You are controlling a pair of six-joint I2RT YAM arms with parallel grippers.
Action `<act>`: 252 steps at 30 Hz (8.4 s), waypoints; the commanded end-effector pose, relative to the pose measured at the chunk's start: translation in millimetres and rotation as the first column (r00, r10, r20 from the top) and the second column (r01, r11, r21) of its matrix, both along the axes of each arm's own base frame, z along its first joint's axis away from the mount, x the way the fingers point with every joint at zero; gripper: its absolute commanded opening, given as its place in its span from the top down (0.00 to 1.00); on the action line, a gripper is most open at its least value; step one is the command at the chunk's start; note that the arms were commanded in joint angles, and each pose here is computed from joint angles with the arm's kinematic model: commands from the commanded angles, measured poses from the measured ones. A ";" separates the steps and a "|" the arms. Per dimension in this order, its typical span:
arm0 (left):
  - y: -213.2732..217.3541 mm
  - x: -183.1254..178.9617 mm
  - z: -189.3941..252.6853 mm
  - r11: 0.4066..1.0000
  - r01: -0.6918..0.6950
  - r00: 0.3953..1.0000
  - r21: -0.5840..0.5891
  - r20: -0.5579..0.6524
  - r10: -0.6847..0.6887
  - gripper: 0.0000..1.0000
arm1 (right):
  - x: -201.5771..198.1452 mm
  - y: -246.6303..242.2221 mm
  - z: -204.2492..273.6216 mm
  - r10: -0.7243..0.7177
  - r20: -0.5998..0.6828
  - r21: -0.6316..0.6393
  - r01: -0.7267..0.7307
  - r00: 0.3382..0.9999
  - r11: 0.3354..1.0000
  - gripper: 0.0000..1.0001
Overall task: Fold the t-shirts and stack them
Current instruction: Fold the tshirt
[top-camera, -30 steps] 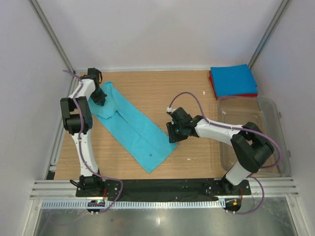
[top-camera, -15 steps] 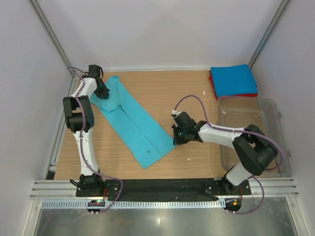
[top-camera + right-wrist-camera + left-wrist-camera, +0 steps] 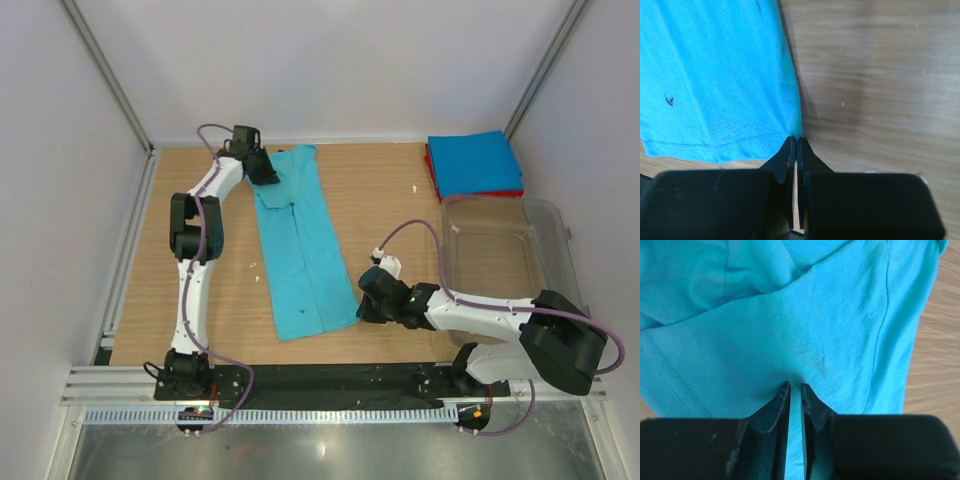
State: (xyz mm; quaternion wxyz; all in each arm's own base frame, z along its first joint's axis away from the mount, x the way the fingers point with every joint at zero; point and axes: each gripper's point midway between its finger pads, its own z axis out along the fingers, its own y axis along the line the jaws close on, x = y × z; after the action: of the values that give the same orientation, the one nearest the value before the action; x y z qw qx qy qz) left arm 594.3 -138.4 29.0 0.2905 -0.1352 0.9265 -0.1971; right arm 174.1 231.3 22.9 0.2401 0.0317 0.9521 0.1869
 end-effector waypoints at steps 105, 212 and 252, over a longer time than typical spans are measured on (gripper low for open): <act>-22.4 -507.9 -11.9 0.998 0.058 0.901 0.014 -0.432 -0.046 1.00 | -99.2 19.0 -1.1 -0.035 0.026 0.164 0.030 0.999 0.986 0.99; -34.8 -102.9 31.7 0.994 -0.042 0.986 0.098 -0.157 0.058 0.79 | 298.2 33.3 42.8 0.045 0.162 -0.073 -0.034 0.986 0.997 0.85; -25.4 -100.6 -5.5 0.994 0.092 0.979 0.058 -0.186 -0.080 0.67 | 330.0 19.8 20.7 0.296 0.164 -0.078 -0.287 0.941 0.955 0.68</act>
State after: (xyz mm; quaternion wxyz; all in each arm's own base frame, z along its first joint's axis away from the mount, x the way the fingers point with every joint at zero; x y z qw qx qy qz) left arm 488.6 -160.8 29.7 0.2024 -0.1113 0.9598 -0.1598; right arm 490.9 255.0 31.0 0.2650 -0.1300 0.9321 0.2099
